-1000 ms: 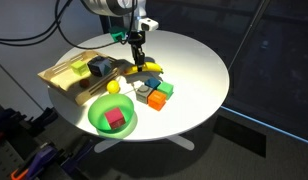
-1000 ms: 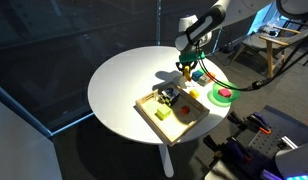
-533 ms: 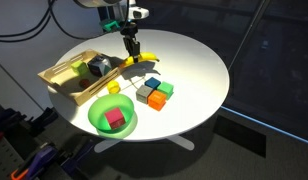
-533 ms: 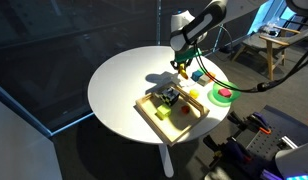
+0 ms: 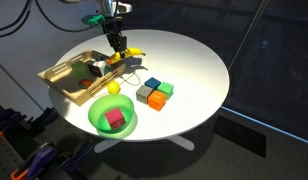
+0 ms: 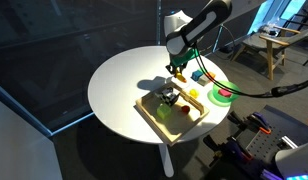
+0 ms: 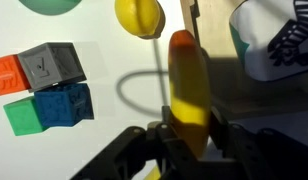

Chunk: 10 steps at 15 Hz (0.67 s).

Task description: Pick up the banana plush toy and put it on the lime green block

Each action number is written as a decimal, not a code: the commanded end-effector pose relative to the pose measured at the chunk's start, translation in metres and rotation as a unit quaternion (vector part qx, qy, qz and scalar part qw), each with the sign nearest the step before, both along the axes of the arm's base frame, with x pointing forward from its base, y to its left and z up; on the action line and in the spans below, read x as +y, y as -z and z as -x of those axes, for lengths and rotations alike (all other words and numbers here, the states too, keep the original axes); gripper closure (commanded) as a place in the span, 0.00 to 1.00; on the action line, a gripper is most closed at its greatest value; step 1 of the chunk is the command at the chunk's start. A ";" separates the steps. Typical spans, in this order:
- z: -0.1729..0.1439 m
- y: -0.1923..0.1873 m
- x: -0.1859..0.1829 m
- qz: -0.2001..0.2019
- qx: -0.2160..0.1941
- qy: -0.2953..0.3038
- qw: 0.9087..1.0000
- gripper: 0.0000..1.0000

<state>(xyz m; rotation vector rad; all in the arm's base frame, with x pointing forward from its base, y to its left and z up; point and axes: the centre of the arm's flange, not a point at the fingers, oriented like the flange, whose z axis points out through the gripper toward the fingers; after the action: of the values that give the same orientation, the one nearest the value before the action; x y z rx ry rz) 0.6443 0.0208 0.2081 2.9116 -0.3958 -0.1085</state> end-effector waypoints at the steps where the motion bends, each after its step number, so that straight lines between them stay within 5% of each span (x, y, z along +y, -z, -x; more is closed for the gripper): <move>1: 0.027 -0.018 0.013 -0.007 0.013 -0.064 0.998 0.86; 10: 0.055 -0.028 0.055 -0.044 -0.009 -0.193 0.980 0.86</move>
<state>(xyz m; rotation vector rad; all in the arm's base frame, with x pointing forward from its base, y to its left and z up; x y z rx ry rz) 0.6079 0.0714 0.2265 2.9995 0.0625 -0.0963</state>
